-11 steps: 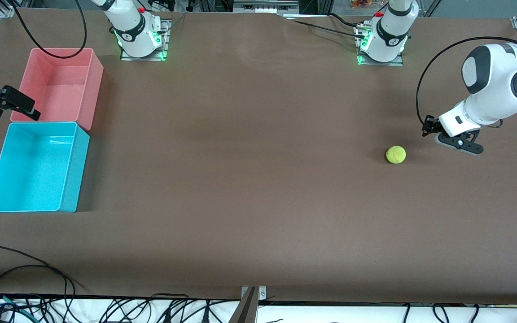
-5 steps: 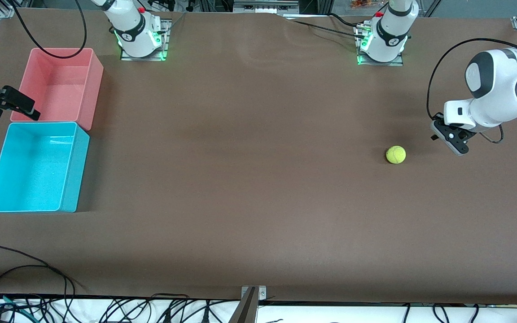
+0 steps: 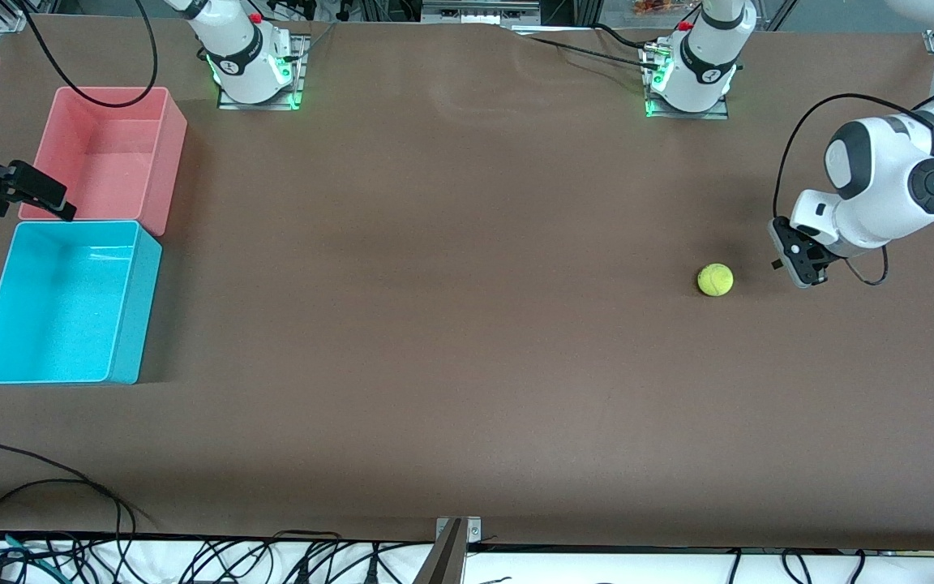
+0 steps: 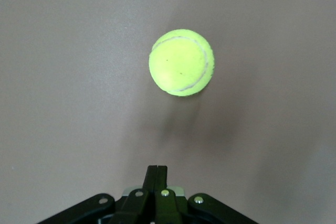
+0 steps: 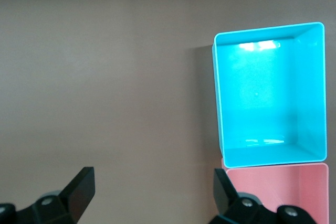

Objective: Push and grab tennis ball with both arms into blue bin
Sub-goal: 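Lower the left gripper beside the tennis ball, fingers nearly closed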

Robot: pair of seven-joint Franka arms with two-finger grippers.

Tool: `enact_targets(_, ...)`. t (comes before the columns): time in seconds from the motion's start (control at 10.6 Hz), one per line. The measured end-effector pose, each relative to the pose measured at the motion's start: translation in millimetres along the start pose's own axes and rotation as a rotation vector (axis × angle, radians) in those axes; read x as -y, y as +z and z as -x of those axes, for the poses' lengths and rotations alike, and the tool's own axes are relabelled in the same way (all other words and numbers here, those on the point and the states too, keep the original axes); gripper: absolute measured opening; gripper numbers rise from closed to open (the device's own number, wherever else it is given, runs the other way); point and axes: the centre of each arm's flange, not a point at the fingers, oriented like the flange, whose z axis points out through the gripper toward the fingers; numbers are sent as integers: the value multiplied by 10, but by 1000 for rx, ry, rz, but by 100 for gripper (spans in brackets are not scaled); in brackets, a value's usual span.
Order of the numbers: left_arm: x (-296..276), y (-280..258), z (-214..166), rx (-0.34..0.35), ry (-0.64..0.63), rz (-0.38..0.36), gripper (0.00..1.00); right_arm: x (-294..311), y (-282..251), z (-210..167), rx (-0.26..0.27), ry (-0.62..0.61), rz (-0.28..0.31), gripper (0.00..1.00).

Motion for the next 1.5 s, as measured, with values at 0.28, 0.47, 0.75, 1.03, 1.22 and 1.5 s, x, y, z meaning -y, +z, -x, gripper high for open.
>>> enact_targets(0.28, 48, 201, -58, -3, 48, -22, 1, -2, 14, -6, 2, 0, 0, 100)
enact_targets(0.47, 48, 309, -102, -18, 76, -14, 1, -1, 13, -7, 2, 0, 0, 100)
enact_targets(0.75, 46, 461, -237, -20, 161, -23, 1, -1, 13, -7, 2, 0, 0, 100)
enact_targets(1.03, 19, 589, -316, -16, 263, -4, 1, -1, 13, -8, 2, 0, 0, 100)
enact_targets(1.22, 19, 687, -315, -15, 319, 0, 1, -1, 13, -8, 2, 0, 0, 100)
enact_targets(1.5, 29, 790, -317, -14, 372, -8, 1, -2, 13, -8, 2, 0, 0, 100)
